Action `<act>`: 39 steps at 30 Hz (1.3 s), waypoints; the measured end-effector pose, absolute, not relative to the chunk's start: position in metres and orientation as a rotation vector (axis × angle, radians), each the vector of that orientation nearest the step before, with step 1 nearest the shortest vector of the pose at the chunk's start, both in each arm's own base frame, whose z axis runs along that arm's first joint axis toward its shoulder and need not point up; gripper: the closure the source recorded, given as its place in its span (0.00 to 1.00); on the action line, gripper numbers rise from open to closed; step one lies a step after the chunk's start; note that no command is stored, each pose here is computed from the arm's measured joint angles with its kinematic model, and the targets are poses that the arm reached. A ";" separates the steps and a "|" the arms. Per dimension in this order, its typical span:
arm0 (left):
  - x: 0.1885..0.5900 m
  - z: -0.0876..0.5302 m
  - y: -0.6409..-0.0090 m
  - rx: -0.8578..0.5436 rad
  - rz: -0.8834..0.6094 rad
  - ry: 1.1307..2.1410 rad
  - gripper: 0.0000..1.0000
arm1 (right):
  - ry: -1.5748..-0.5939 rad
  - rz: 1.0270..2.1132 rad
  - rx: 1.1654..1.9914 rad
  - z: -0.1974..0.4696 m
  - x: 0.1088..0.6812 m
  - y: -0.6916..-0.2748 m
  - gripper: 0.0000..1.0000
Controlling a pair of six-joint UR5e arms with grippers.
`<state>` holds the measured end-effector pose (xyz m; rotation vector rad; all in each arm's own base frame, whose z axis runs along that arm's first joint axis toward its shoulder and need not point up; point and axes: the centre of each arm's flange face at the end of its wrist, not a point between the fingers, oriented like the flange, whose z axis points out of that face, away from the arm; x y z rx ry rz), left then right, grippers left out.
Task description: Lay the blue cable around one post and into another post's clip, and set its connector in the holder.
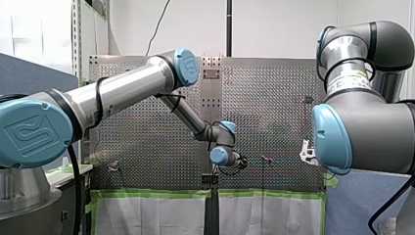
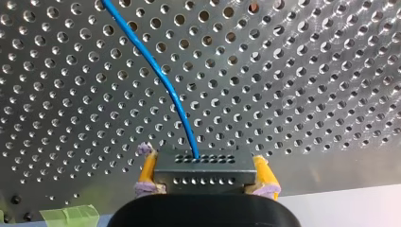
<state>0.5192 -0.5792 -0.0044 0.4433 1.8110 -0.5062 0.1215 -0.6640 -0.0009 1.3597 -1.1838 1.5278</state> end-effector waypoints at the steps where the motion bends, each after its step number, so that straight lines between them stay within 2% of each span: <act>1: 0.519 -0.004 -0.579 0.446 -0.498 1.809 0.46 | -1.184 1.528 1.360 -0.001 0.122 -0.664 1.00; 16: 0.491 0.013 -0.592 0.579 -0.421 1.841 0.46 | -1.173 1.527 1.373 -0.001 0.128 -0.663 1.00; 17: 0.490 0.013 -0.592 0.584 -0.418 1.847 0.42 | -1.171 1.525 1.378 -0.001 0.129 -0.662 1.00; 20: 0.484 0.016 -0.594 0.599 -0.417 1.848 0.42 | -1.162 1.520 1.392 -0.002 0.133 -0.661 1.00; 25: 0.477 0.032 -0.592 0.586 -0.403 1.823 0.42 | -1.156 1.520 1.407 -0.003 0.138 -0.659 1.00; 31: 0.465 0.025 -0.581 0.569 -0.367 1.842 0.42 | -1.159 1.518 1.411 -0.003 0.138 -0.658 1.00; 32: 0.463 0.025 -0.582 0.566 -0.369 1.842 0.38 | -1.159 1.518 1.411 -0.003 0.138 -0.658 1.00; 34: 0.462 0.025 -0.583 0.560 -0.380 1.838 0.38 | -1.160 1.518 1.411 -0.003 0.138 -0.658 1.00; 35: 0.461 0.025 -0.585 0.559 -0.391 1.836 0.34 | -1.161 1.519 1.411 -0.003 0.138 -0.658 1.00; 39: 0.456 0.025 -0.590 0.571 -0.430 1.830 0.34 | -1.162 1.520 1.411 -0.003 0.138 -0.658 1.00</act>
